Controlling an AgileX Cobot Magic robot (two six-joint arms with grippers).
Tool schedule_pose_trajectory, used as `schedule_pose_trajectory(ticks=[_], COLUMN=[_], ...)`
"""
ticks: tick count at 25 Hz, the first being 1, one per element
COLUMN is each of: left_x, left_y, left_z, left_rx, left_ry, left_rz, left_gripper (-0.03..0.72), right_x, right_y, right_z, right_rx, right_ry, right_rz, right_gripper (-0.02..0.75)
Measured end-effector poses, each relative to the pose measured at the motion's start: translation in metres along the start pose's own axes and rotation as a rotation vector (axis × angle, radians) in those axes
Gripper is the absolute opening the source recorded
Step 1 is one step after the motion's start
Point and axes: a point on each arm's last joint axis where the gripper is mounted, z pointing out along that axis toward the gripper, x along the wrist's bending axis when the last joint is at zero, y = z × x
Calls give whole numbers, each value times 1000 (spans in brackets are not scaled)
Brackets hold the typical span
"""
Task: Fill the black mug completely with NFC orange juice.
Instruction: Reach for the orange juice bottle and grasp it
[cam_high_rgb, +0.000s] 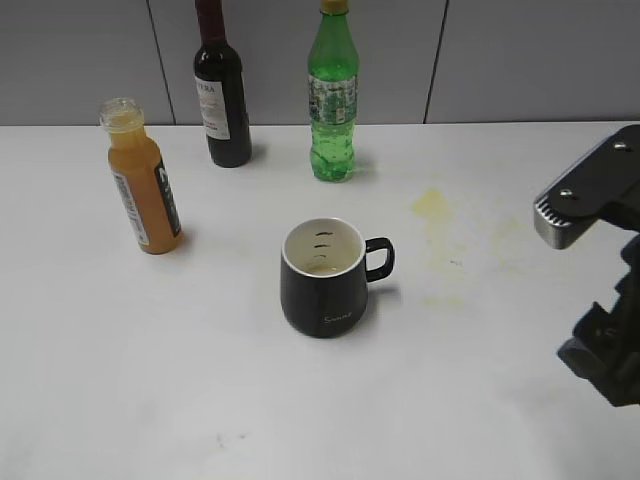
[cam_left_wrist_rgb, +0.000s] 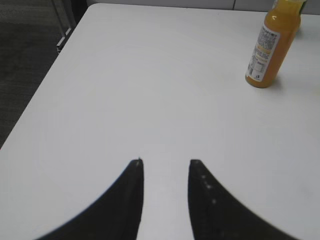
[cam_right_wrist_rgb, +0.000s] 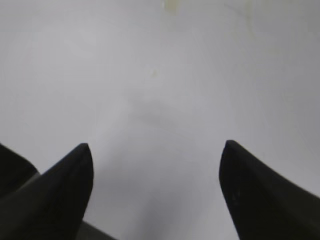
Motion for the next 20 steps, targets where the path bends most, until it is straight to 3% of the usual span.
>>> schedule_pose_trajectory(ticks=[4,7,14,20], left_x=[0,0,0,0], left_y=[0,0,0,0], left_z=[0,0,0,0], left_rx=[0,0,0,0], left_ry=[0,0,0,0], left_rz=[0,0,0,0], left_gripper=[242,242,242,242], right_x=[-5,-8,-18,-24], right_y=[-11,-23,-54,-102], right_z=[-21,-39,-96,-133], right_rx=[106,112,-164,-406], right_ry=[-30,-43,-55,-176], right_rz=[6,16,145,363], right_gripper=[596,596,596,596])
